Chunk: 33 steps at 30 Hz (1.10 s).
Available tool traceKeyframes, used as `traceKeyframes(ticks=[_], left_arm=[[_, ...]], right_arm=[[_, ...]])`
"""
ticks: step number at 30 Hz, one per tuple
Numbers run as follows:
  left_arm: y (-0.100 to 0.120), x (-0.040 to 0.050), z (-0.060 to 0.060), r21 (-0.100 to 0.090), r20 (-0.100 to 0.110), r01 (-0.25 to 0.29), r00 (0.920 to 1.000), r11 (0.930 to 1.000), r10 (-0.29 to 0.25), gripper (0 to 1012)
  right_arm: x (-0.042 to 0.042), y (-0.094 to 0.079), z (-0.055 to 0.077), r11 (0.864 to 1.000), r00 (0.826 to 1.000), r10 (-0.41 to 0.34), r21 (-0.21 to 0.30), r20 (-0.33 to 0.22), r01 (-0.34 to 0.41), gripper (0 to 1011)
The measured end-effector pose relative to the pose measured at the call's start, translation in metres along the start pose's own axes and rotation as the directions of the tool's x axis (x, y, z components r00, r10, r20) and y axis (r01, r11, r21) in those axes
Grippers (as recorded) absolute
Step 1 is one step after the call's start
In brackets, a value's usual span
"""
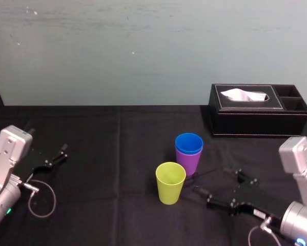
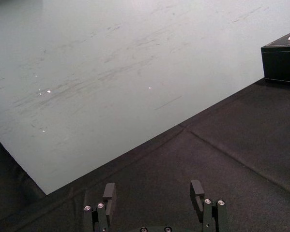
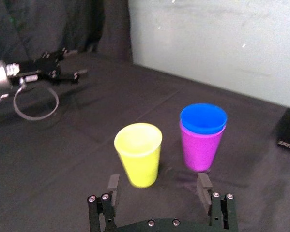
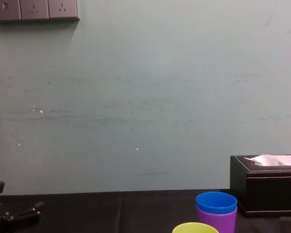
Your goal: Stack the three plastic cups sequentially using one hand.
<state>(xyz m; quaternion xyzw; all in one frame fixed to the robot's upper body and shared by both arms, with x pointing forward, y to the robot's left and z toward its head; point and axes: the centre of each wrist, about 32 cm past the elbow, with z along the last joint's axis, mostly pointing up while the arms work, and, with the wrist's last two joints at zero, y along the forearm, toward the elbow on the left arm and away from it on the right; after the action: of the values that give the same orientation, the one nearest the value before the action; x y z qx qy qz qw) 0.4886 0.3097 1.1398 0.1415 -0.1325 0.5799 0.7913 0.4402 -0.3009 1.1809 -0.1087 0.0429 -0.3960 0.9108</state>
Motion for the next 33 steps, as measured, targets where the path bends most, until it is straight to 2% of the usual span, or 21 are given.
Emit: traceKeyframes(ticks=[7, 21, 33], left_arm=[[0.0, 0.0, 0.0, 0.0, 0.0, 0.0, 1.0, 1.0, 0.0, 1000], [0.0, 0.0, 0.0, 0.0, 0.0, 0.0, 1.0, 1.0, 0.0, 1000], [0.0, 0.0, 0.0, 0.0, 0.0, 0.0, 1.0, 1.0, 0.0, 1000]], right_arm=[[-0.0089, 0.004, -0.008, 0.999, 1.0, 0.029, -0.045, 0.005, -0.029, 1003], [-0.0224, 0.03, -0.008, 0.996, 0.999, 0.041, -0.079, 0.036, -0.038, 1003], [-0.0237, 0.046, -0.012, 0.996, 0.999, 0.021, -0.085, 0.043, -0.017, 1003]])
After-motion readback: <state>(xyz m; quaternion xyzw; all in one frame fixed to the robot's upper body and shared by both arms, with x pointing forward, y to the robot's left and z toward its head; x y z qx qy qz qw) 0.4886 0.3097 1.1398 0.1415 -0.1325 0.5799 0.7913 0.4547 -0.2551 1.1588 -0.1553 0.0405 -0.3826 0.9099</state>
